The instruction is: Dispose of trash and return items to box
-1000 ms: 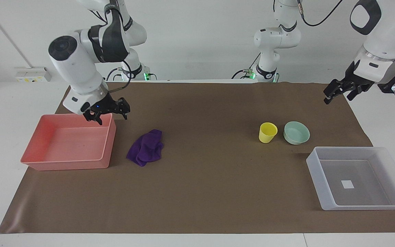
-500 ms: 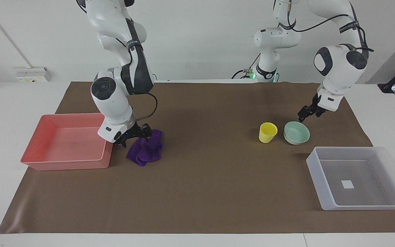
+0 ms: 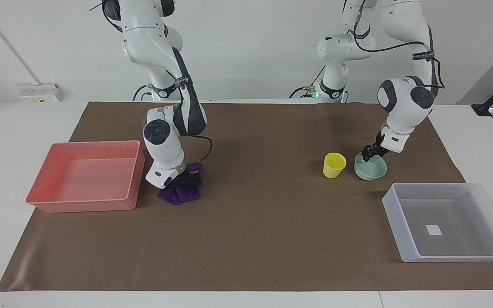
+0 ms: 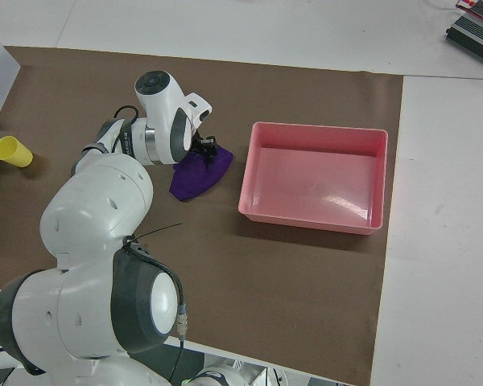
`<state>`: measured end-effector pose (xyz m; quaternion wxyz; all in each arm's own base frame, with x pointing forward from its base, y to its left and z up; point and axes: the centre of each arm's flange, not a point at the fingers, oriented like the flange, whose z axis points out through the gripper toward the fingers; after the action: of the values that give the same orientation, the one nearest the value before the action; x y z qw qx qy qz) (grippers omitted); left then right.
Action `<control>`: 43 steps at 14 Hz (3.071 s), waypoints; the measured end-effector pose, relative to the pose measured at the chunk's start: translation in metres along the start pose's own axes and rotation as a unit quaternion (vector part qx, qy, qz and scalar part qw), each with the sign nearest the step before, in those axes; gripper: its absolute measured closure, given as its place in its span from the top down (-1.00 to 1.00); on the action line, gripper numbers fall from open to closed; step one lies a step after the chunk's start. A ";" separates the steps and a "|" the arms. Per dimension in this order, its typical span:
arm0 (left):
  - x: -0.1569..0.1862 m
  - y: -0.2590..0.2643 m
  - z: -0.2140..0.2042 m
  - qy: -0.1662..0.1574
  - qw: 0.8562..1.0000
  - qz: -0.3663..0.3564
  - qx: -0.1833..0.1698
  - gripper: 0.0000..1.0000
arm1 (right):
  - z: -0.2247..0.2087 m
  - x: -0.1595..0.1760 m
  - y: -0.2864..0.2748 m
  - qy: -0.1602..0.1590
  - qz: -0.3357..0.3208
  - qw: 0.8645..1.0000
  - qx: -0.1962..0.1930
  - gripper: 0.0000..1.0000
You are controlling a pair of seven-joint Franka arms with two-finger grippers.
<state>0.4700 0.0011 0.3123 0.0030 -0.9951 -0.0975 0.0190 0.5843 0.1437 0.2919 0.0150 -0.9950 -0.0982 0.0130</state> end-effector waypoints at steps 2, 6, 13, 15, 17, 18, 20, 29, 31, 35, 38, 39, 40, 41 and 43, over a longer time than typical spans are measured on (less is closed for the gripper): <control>0.000 0.000 -0.001 -0.001 1.000 -0.001 0.000 -0.43 | -0.003 -0.002 0.001 -0.006 0.001 1.000 0.001 -0.38; 0.005 -0.001 -0.065 -0.039 0.999 -0.001 0.007 -0.92 | -0.031 -0.001 0.010 -0.017 0.009 1.000 0.006 -0.67; 0.078 -0.025 -0.195 0.062 0.994 -0.066 -0.063 -0.93 | -0.187 -0.021 0.061 -0.014 0.045 0.999 0.027 -0.67; 0.133 -0.034 -0.163 0.069 0.992 -0.086 -0.066 -0.93 | -0.220 -0.036 0.090 -0.007 0.065 0.998 0.023 -0.67; 0.187 -0.041 -0.126 0.076 0.990 -0.098 -0.064 -0.93 | -0.240 -0.053 0.132 0.000 0.099 0.995 0.023 -0.67; 0.206 -0.043 -0.106 0.081 0.989 -0.103 -0.065 -0.93 | -0.244 -0.060 0.153 0.003 0.112 0.993 0.023 -0.67; 0.229 -0.043 -0.065 0.090 0.988 -0.109 -0.065 -0.93 | -0.243 -0.071 0.190 0.002 0.117 0.993 0.018 -0.67; 0.246 -0.055 -0.021 0.100 0.985 -0.129 -0.061 -0.89 | -0.137 -0.104 0.288 -0.010 0.138 0.990 0.004 -0.67; 0.247 -0.062 -0.018 0.101 0.984 -0.133 -0.058 -0.61 | -0.107 -0.098 0.287 -0.011 0.136 0.991 0.001 -0.74; 0.258 -0.055 -0.046 0.131 0.982 -0.125 -0.060 0.26 | -0.056 -0.098 0.289 -0.020 0.136 0.990 -0.002 -0.71; 0.241 -0.030 -0.114 0.125 0.985 -0.099 -0.063 0.97 | -0.056 -0.096 0.287 -0.019 0.134 0.991 -0.003 -0.27; 0.222 -0.018 -0.145 0.099 0.989 -0.086 -0.063 0.99 | -0.060 -0.095 0.287 -0.016 0.134 0.991 -0.004 -0.01; 0.199 -0.004 -0.172 0.070 0.993 -0.070 -0.061 0.99 | -0.065 -0.094 0.287 -0.012 0.133 0.991 -0.004 0.18; 0.171 0.014 -0.187 0.043 0.997 -0.046 -0.047 1.00 | -0.073 -0.093 0.286 -0.010 0.132 0.991 -0.004 0.44; 0.110 0.067 -0.170 -0.001 1.000 0.011 -0.012 1.00 | -0.095 -0.093 0.276 -0.015 0.125 0.992 0.001 0.87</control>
<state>0.5977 -0.0435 0.4777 -0.0096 -0.9960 -0.0863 0.0188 0.5497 -0.1480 0.3796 0.0129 -0.9991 0.0264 0.0297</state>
